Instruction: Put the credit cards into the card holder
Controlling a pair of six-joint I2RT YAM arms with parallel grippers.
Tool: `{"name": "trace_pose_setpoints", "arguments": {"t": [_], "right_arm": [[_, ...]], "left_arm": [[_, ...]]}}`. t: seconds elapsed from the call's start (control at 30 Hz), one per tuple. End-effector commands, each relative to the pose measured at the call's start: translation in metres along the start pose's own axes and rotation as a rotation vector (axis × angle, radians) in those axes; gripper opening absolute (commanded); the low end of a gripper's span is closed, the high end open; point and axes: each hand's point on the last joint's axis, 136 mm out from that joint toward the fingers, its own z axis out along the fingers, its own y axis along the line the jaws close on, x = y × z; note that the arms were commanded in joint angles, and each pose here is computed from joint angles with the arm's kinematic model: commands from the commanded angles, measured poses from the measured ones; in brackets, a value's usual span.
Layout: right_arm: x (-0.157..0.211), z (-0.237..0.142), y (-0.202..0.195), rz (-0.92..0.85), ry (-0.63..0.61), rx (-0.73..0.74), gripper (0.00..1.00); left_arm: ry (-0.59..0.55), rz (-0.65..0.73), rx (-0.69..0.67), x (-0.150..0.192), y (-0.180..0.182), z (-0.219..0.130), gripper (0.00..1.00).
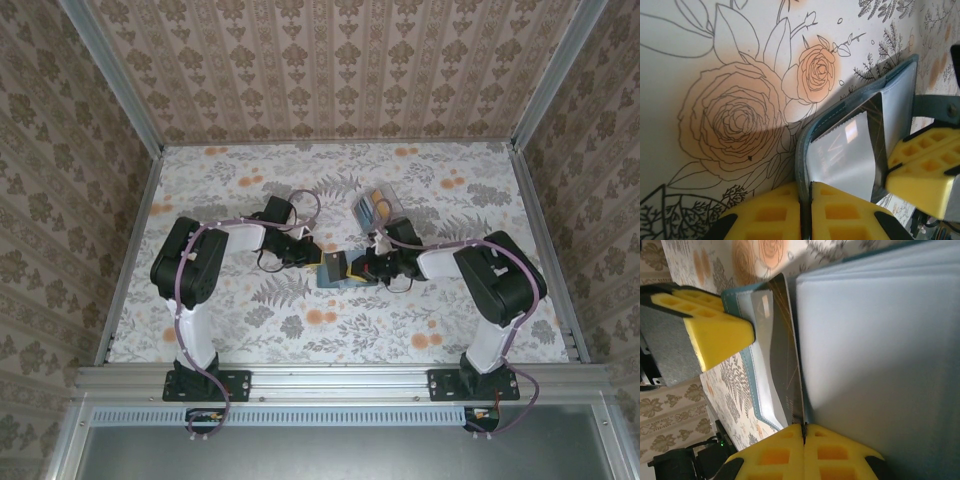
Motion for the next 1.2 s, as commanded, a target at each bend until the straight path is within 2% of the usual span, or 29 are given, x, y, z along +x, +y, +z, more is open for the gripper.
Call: {"name": "trace_pose_setpoints", "arguments": {"t": [0.0,0.13,0.27,0.33,0.5,0.83,1.03,1.17], "right_arm": [[-0.002,0.007,0.002,0.014,-0.005,0.009,0.05],[0.0,0.004,0.003,0.012,-0.01,0.028,0.08],[0.006,0.007,0.003,0.007,0.019,0.042,0.05],[0.006,0.006,0.002,0.007,0.019,0.052,0.03],[0.009,0.003,0.001,-0.005,0.037,0.087,0.02],[0.023,0.001,0.002,-0.008,0.071,0.07,0.01],[0.026,0.002,0.003,-0.015,0.09,0.059,0.0],[0.031,0.006,0.005,-0.026,0.122,0.052,0.0]], "left_arm": [[0.0,-0.023,0.018,0.005,-0.001,0.001,0.11],[-0.015,-0.048,0.042,0.002,-0.001,0.001,0.11],[-0.028,-0.052,0.059,0.0,-0.003,-0.001,0.12],[-0.032,-0.05,0.063,-0.001,-0.005,-0.003,0.16],[-0.056,-0.032,0.07,-0.003,-0.01,-0.01,0.18],[-0.062,-0.067,0.112,-0.005,-0.012,-0.006,0.01],[-0.071,-0.078,0.111,-0.004,-0.01,-0.006,0.0],[-0.079,-0.088,0.117,-0.004,-0.011,-0.006,0.05]]}}
